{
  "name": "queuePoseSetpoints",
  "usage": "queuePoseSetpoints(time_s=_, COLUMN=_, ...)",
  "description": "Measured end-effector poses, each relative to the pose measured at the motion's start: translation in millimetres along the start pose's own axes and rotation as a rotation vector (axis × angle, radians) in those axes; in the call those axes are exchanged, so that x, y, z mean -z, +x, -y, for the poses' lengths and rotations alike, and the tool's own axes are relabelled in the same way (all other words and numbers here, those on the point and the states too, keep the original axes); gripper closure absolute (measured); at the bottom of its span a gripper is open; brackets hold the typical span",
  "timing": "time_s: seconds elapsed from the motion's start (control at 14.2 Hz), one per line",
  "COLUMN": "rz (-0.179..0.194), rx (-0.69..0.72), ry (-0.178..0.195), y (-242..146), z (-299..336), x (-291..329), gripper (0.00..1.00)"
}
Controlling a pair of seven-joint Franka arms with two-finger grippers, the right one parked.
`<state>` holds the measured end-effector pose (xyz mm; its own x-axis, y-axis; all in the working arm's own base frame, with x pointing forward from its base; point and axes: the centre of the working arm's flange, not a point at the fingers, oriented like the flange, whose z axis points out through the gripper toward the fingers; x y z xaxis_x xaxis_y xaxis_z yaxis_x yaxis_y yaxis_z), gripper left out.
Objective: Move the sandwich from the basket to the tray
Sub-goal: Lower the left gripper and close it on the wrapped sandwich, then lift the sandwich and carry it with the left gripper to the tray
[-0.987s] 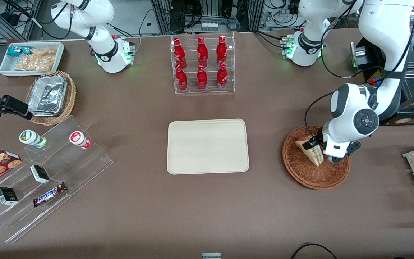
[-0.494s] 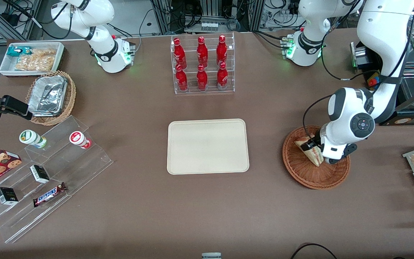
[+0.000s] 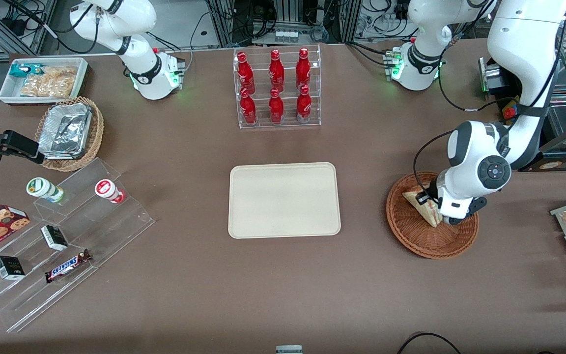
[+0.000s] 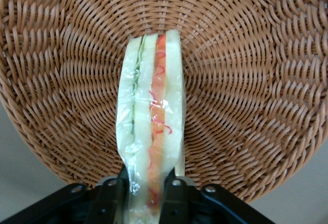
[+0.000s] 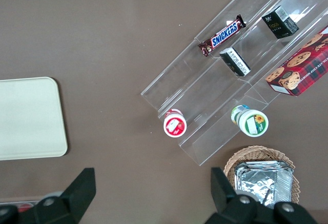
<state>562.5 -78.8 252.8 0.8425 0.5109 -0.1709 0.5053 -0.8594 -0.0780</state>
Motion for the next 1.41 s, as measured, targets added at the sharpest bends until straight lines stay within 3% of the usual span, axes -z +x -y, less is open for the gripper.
queuePoseSetpoints(time_s=0.14, rz=-0.012, rx=0.001, ry=-0.01, y=3.1, z=-2.2, x=6.3, gripper=0.85)
queuePoseSetpoints(time_s=0.35, rz=-0.054, rx=-0.025, ry=-0.04, y=10.6, z=-9.9, x=30.8, gripper=0.85)
queuePoseSetpoints(time_s=0.63, rz=-0.108, rx=-0.178, ry=-0.076, y=-3.9, z=-36.4, x=66.1, gripper=0.84)
queuePoseSetpoints(time_s=0.85, rz=-0.113, rx=-0.313, ry=-0.062, y=-49.1, z=-81.0, x=70.6, gripper=0.84)
queuePoseSetpoints(time_s=0.99, rz=-0.096, rx=-0.411, ry=-0.047, y=-89.5, z=-113.4, x=75.6, gripper=0.84)
queuePoseSetpoints(time_s=1.41, rz=-0.078, rx=-0.587, ry=-0.08, y=-202.0, z=-209.0, x=77.3, gripper=0.81)
